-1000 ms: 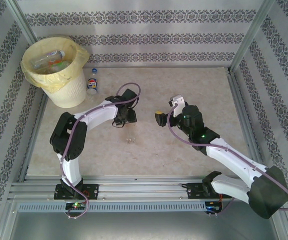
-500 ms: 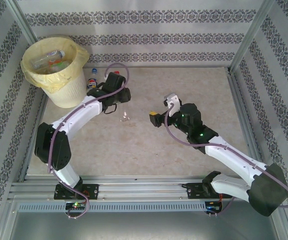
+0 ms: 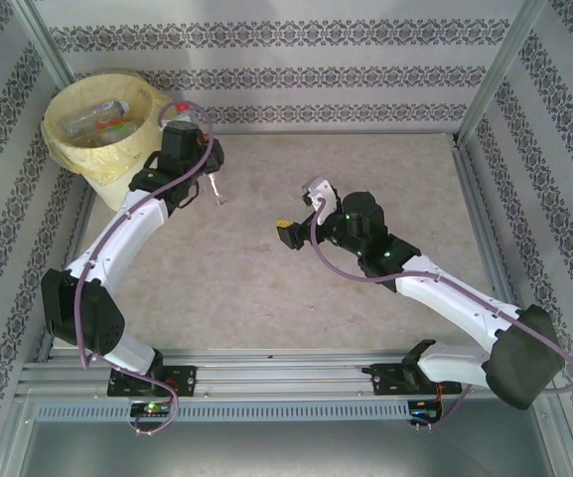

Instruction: Put the plastic bottles in the bin

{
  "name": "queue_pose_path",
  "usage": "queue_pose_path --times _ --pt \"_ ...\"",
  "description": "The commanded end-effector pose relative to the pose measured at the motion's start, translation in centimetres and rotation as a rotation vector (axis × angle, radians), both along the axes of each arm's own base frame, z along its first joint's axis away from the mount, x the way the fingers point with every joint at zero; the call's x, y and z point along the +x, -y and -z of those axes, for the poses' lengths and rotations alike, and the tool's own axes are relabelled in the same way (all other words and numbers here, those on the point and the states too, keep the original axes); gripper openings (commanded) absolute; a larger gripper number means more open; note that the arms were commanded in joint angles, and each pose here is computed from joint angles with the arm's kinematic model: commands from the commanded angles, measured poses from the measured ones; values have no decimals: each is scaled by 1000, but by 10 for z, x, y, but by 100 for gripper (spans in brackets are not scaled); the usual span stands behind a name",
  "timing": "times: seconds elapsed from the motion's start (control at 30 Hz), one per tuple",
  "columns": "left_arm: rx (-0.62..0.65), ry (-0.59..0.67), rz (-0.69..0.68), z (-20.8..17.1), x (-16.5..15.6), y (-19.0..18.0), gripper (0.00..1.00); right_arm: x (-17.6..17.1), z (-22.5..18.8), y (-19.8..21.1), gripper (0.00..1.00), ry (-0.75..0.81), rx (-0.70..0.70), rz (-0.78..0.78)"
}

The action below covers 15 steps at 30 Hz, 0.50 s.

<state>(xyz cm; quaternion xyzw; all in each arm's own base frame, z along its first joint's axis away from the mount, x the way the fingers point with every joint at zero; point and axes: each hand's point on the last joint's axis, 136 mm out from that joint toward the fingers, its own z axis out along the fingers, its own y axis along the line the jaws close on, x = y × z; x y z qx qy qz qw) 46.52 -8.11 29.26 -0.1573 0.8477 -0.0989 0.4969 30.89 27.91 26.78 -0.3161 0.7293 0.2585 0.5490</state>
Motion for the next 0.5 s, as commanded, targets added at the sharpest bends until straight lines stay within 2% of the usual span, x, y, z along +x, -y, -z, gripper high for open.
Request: queue_pose_path --times 0.0,0.27,0.47 --pt "19 191 -60 -70 4 -29 55 -2 -20 -14 98 43 14 -52" --pt "92 373 -178 -143 14 -86 56 1 -22 -22 98 21 0 -67" --pt "150 393 -163 -166 35 -115 56 3 -18 -21 98 11 -10 -54"
